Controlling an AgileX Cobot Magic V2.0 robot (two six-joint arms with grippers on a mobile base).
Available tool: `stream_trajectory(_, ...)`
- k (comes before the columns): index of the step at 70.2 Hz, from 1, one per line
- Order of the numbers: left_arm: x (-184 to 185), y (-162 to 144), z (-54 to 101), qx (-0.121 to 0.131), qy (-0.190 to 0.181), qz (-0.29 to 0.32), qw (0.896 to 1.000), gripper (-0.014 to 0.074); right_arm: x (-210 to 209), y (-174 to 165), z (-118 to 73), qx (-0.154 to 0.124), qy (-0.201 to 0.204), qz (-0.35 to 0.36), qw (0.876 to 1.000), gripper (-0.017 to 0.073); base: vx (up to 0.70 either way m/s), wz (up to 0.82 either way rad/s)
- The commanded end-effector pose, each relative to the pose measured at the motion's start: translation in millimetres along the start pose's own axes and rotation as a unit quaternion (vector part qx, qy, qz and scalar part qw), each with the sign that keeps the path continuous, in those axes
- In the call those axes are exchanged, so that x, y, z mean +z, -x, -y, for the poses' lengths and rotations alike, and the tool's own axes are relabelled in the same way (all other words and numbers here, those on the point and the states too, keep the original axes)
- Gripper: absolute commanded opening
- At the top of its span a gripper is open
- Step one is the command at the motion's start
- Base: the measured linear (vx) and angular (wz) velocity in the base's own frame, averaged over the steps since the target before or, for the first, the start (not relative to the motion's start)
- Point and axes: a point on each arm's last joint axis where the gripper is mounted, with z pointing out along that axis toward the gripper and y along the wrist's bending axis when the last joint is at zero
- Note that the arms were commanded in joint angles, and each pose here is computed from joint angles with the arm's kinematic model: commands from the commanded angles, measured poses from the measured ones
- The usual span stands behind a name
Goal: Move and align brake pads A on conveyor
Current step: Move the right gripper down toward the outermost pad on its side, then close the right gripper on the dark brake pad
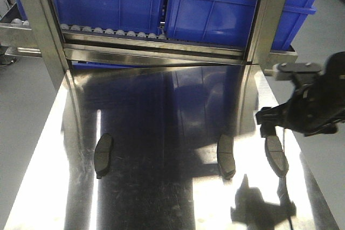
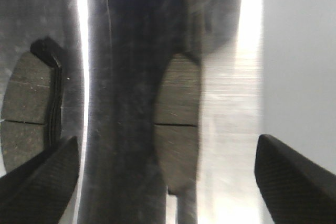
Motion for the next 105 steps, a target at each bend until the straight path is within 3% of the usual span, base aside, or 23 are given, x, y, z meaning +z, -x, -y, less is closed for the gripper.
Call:
stream_trajectory(1, -2, 17, -3.7, -0.009, 0.016, 0.055, 0.998, 0.0083, 5, 14, -5.3, -0.005, -0.003, 0.009, 1.0, 0.0631, 0.0, 0.0)
stream_trajectory(20, -2, 17, -3.7, -0.009, 0.016, 0.055, 0.998, 0.0083, 45, 15, -6.1, -0.001, -0.005, -0.043, 0.999, 0.0622, 0.0, 0.0)
stream_trajectory(42, -2, 17, -3.7, -0.009, 0.016, 0.055, 0.998, 0.0083, 53, 14, -6.2, -0.002, -0.006, -0.054, 0.999, 0.0566, 0.0, 0.0)
stream_trajectory(55, -2, 17, -3.7, -0.009, 0.016, 0.055, 0.998, 0.0083, 53, 14, -5.8, -0.005, -0.008, -0.059, 0.998, 0.0454, 0.0, 0.0)
stream_trajectory(81, -2, 17, -3.7, -0.009, 0.016, 0.055, 0.998, 0.0083, 51, 13, -5.8, -0.005, -0.008, -0.059, 0.998, 0.0134, 0.0, 0.0)
stream_trajectory(105, -2, 17, -3.7, -0.009, 0.016, 0.055, 0.998, 0.0083, 24, 18, -5.6, -0.005, -0.003, -0.007, 1.0, 0.0041, 0.0, 0.0)
